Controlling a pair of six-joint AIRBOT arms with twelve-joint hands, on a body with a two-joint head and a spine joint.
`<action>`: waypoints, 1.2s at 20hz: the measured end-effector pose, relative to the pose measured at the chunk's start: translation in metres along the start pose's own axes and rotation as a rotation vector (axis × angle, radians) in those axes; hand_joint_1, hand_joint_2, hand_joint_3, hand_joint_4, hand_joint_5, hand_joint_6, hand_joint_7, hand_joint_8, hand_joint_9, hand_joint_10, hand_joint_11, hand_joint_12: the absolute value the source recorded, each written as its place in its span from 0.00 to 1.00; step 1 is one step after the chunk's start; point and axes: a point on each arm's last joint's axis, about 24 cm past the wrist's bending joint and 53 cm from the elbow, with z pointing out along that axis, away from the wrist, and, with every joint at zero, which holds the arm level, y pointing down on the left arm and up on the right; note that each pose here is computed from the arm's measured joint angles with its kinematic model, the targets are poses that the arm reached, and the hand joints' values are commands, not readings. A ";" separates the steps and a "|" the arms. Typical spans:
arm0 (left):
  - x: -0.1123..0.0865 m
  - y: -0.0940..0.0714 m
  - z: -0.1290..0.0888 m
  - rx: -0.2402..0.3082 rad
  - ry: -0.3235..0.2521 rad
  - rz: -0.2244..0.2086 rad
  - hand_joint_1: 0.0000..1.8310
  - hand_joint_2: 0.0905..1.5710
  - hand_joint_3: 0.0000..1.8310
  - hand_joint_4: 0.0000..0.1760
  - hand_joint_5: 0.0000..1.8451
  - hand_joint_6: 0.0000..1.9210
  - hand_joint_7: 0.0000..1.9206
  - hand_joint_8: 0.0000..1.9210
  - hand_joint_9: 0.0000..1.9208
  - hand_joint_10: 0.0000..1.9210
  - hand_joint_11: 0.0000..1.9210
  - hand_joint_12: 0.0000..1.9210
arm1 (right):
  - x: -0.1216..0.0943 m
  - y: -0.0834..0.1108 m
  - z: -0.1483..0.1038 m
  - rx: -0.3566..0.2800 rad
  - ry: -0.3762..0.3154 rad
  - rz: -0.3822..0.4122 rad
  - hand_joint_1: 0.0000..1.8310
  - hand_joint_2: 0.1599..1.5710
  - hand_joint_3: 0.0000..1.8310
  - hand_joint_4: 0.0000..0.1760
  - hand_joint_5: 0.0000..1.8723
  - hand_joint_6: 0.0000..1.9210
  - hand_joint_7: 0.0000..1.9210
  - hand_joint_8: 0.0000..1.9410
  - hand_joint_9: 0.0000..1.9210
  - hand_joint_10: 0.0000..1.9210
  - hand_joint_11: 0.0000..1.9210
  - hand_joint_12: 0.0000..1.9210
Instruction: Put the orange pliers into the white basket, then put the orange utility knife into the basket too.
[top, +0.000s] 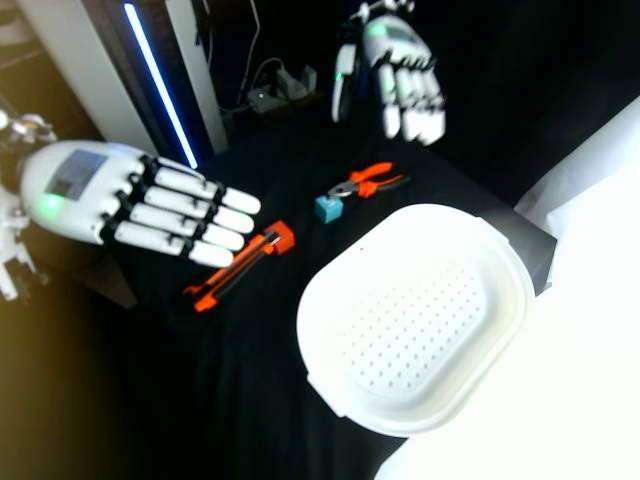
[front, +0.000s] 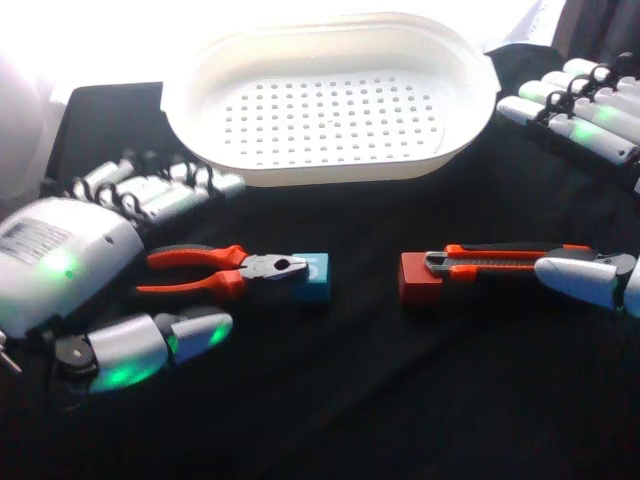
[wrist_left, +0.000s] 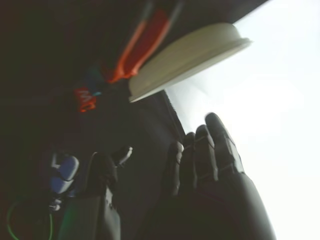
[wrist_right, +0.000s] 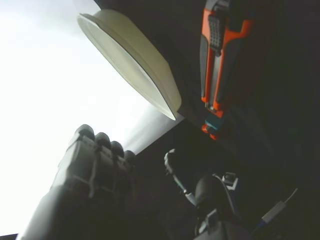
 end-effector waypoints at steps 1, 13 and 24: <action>0.006 0.007 0.003 -0.024 0.017 -0.013 0.31 0.79 0.00 0.00 0.16 0.00 0.18 0.01 0.00 0.46 0.00 0.86 | 0.000 0.000 0.000 0.002 -0.001 0.001 0.20 0.77 0.00 0.00 0.00 0.00 0.00 0.00 0.00 0.00 0.00 0.00; 0.037 0.037 0.036 -0.121 0.081 -0.072 0.48 0.77 0.00 0.01 0.17 0.33 0.21 0.22 0.06 0.61 0.00 0.79 | 0.003 -0.001 0.001 0.004 0.002 0.009 0.17 0.77 0.00 0.00 0.00 0.00 0.00 0.00 0.00 0.00 0.00 0.00; 0.033 0.050 0.049 -0.182 0.054 -0.057 0.78 0.82 0.00 0.02 0.56 1.00 0.62 1.00 0.74 1.00 0.80 1.00 | 0.003 -0.002 0.001 0.009 0.001 0.014 0.19 0.79 0.00 0.00 0.00 0.00 0.00 0.00 0.00 0.00 0.00 0.00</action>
